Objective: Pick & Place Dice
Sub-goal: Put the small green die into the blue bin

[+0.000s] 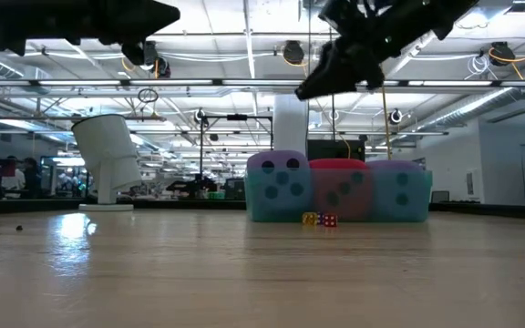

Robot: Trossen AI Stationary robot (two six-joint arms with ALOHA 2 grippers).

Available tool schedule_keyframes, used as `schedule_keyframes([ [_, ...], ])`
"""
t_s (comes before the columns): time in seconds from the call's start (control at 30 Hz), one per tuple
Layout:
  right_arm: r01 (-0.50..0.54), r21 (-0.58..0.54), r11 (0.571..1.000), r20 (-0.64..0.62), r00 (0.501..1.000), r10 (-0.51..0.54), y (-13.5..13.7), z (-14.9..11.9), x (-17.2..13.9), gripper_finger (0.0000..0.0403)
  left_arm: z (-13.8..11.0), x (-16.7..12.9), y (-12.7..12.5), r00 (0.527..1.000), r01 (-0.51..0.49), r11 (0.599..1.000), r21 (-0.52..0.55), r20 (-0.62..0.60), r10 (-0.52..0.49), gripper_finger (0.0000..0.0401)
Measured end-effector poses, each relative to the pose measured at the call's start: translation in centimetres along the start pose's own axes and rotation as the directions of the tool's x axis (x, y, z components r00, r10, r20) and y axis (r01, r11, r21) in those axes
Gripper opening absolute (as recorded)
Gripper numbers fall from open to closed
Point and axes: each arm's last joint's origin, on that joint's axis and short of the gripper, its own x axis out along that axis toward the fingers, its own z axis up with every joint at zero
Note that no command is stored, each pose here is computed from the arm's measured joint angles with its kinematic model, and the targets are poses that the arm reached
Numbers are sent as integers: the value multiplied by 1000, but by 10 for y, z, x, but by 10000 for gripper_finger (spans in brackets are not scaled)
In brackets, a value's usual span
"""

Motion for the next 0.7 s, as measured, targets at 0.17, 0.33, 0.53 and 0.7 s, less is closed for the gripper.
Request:
schedule_keyframes([
  [0.17, -23, -103, 994, -96, 995, 13, 3, -9, 0, 159, -1, 0, 0, 1000, 0, 999, 42, -5, 1, 5],
  [0.33, -37, -222, 974, -147, 989, 4, 6, -12, -1, 196, -1, 0, 0, 1000, 0, 998, 66, -6, 1, 5],
  [0.53, -33, -307, 951, -151, 988, -14, 8, -11, -2, 249, -1, 0, 0, 1000, 0, 998, 58, -13, 1, 5],
  [0.7, -13, -299, 954, -160, 986, -37, 7, -11, -2, 267, -1, 0, 0, 1000, 0, 998, 63, -13, 1, 5],
])
